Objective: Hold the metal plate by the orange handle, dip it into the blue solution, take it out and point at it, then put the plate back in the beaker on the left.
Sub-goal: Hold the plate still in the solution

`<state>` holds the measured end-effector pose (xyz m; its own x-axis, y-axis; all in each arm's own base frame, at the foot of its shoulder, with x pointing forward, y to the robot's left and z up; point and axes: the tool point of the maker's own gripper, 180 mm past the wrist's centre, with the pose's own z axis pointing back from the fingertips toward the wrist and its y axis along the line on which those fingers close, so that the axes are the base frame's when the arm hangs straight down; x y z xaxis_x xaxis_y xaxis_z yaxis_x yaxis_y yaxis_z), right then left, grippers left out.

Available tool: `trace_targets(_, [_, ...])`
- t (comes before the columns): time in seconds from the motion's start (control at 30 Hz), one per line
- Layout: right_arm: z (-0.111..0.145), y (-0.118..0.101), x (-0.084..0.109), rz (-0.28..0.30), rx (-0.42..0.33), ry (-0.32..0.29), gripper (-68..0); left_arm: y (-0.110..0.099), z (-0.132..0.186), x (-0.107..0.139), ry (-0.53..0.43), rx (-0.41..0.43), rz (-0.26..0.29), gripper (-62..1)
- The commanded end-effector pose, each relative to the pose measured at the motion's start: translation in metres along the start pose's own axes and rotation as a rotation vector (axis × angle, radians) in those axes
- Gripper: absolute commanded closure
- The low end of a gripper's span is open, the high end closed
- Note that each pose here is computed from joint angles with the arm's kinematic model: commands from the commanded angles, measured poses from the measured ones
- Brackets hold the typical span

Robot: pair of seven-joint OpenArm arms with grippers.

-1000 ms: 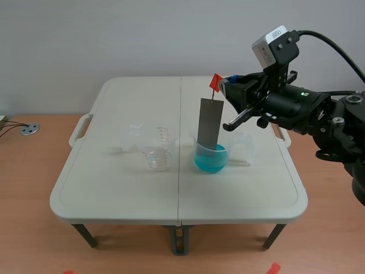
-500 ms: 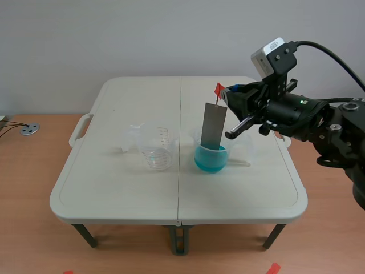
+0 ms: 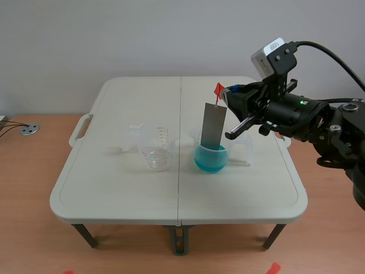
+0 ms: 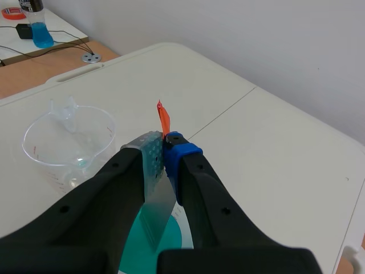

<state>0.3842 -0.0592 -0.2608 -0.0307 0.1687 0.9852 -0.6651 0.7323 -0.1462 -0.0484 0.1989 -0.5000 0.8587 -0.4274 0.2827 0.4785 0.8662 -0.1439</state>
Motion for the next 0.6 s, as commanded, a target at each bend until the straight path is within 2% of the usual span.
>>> trace_targets(0.0, [-0.0031,-0.0056,0.0129,0.014,-0.003,-0.037,-1.3,-0.0004,0.0006,0.0042,-0.015,-0.002,-0.004,-1.7])
trace_targets(0.57, [-0.0031,-0.0049,0.0112,0.029,0.001,-0.028,-1.3,-0.0008,0.0005,0.0031,-0.009,-0.003,-0.001,-1.6])
